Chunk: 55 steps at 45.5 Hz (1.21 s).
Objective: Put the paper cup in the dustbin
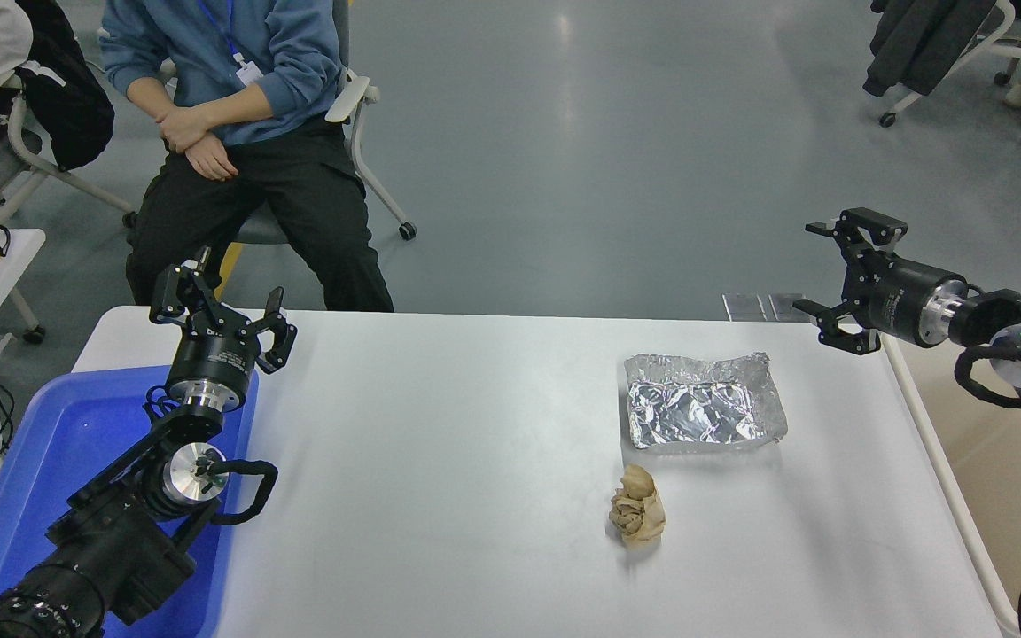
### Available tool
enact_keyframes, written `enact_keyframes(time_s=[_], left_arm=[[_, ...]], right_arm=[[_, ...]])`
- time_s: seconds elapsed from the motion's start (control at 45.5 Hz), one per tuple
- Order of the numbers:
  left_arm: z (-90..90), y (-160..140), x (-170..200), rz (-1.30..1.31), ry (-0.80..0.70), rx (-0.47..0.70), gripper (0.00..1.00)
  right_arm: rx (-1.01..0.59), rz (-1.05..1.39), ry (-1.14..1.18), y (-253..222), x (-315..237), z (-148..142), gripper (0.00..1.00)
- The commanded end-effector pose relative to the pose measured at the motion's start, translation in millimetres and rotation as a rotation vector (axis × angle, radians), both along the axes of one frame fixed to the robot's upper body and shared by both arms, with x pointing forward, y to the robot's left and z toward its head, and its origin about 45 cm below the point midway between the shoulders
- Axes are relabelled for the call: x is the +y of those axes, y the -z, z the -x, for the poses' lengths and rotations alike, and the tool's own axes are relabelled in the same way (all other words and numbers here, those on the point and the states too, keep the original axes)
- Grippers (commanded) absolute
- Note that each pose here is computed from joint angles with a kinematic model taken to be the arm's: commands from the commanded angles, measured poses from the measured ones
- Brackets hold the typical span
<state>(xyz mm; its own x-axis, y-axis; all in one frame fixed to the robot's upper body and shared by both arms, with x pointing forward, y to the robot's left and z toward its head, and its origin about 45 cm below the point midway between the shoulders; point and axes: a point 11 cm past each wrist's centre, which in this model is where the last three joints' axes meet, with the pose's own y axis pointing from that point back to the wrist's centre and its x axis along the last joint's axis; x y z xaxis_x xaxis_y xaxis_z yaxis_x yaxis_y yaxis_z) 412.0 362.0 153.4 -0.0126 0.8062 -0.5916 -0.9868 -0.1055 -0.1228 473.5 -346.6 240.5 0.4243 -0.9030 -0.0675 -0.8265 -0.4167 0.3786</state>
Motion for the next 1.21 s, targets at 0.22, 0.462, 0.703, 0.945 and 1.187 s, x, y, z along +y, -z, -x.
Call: enact_keyframes(time_s=[0.22,0.462,0.703,0.945,1.187], left_arm=[[0.0,0,0,0.000,0.000,0.000,1.00],[0.0,0,0,0.000,0.000,0.000,1.00],[0.0,0,0,-0.001,0.000,0.000,1.00],[0.0,0,0,-0.001,0.000,0.000,1.00],[0.0,0,0,-0.001,0.000,0.000,1.00]], right_arm=[[-0.126,-0.107,0.088,-42,37,-14,1.00],[-0.075,-0.281,0.292,-27,60,-24,1.00],[-0.017,-0.444,0.383,-2,74,-18,1.00],[0.033,-0.581,0.429,17,73,-7,1.00],[0.041,-0.675,0.443,24,63,0,1.00]])
